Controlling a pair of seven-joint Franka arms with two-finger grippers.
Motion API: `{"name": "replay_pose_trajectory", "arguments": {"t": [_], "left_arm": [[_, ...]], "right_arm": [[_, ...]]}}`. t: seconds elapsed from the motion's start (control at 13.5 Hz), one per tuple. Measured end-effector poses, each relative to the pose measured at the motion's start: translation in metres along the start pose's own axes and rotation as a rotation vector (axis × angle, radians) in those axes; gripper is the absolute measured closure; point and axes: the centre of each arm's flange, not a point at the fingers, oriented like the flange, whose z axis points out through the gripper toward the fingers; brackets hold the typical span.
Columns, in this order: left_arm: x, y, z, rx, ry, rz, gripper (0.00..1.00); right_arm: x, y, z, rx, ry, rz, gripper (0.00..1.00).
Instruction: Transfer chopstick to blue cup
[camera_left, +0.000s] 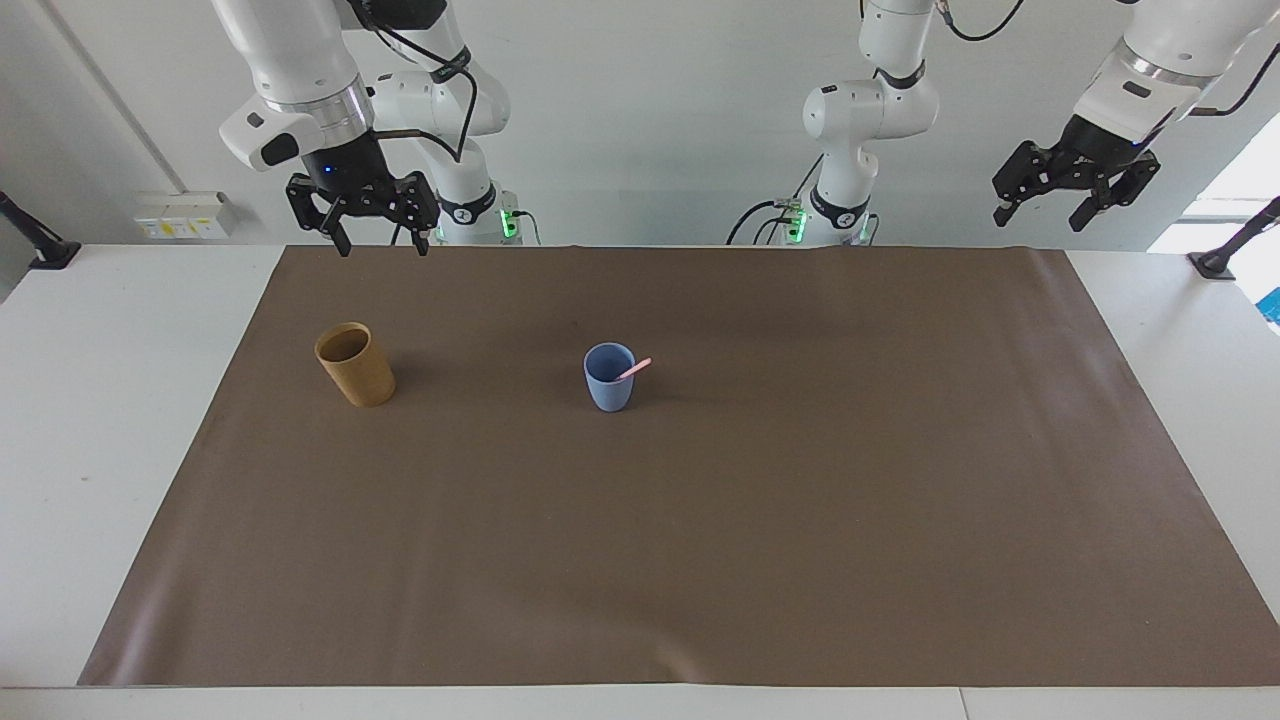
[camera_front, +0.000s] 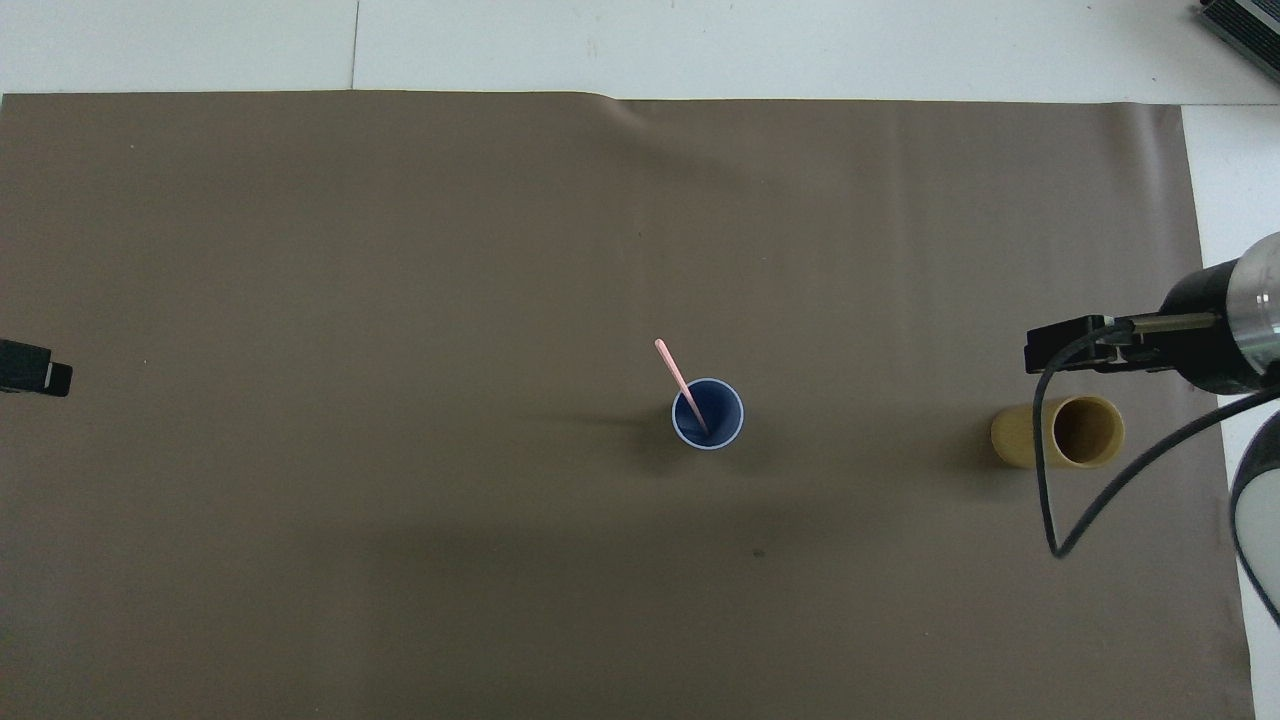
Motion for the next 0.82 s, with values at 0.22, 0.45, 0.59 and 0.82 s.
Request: {"name": "replay_pose_trajectory", "arguments": {"t": [0.22, 0.45, 0.59, 0.82], "left_arm": [[0.000, 0.000, 0.000, 0.000, 0.000, 0.000, 0.00], [0.000, 0.000, 0.000, 0.000, 0.000, 0.000, 0.00], [0.000, 0.000, 0.000, 0.000, 0.000, 0.000, 0.00], [0.000, 0.000, 0.000, 0.000, 0.000, 0.000, 0.00]], "right_arm": [[-0.002, 0.001, -0.009, 0.000, -0.027, 0.037, 0.00], [0.003, 0.014, -0.007, 0.002, -0.044, 0.065, 0.00], [0.005, 0.019, -0.006, -0.001, -0.054, 0.072, 0.00], [0.005, 0.020, -0.008, -0.001, -0.052, 0.074, 0.00]]}}
